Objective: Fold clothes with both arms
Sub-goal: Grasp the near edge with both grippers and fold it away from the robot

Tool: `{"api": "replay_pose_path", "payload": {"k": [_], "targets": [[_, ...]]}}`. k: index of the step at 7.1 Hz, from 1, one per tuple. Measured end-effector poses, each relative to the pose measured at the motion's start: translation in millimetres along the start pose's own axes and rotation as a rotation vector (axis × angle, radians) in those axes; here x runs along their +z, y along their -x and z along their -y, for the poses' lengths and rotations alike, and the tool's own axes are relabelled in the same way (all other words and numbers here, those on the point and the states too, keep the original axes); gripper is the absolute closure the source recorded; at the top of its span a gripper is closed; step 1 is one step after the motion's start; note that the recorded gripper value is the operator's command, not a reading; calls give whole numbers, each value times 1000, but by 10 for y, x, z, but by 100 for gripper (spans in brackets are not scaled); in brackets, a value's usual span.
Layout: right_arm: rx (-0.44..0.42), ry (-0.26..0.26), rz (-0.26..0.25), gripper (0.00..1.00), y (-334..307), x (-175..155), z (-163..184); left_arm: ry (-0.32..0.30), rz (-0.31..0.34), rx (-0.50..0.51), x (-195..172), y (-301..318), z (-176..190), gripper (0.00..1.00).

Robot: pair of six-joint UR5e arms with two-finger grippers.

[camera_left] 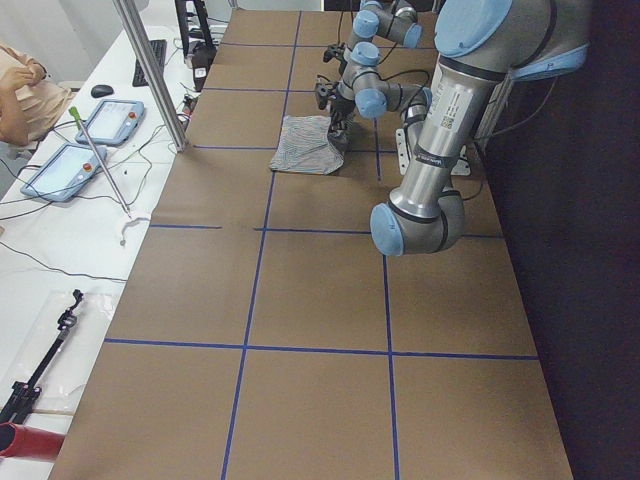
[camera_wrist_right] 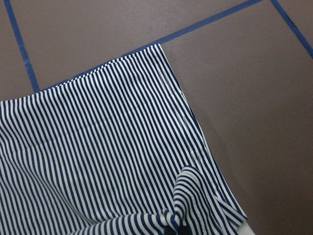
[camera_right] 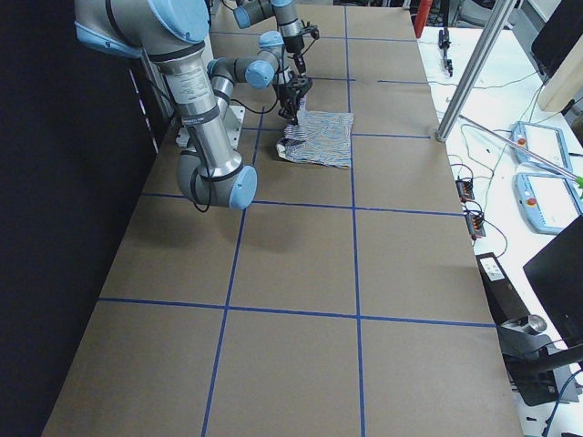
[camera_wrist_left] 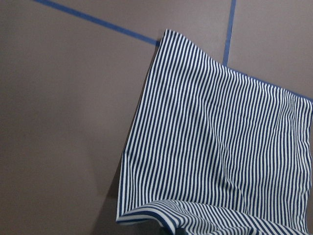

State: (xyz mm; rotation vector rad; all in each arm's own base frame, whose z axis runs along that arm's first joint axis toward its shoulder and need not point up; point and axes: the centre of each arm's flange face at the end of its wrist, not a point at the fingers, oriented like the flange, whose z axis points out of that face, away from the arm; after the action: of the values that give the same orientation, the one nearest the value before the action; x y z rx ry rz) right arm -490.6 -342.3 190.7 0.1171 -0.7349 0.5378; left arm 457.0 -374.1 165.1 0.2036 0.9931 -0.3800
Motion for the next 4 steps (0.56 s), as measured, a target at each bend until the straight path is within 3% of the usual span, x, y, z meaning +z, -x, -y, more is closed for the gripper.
{"api": "replay_pose_path", "payload": {"k": [2,4], "targets": [[9,-38,-3,100,167,347,313,-54,20,5,460,-148,441,100],[32,-69,-18,100,453,705,574,-76,34,14,859,-192,662,100]]}}
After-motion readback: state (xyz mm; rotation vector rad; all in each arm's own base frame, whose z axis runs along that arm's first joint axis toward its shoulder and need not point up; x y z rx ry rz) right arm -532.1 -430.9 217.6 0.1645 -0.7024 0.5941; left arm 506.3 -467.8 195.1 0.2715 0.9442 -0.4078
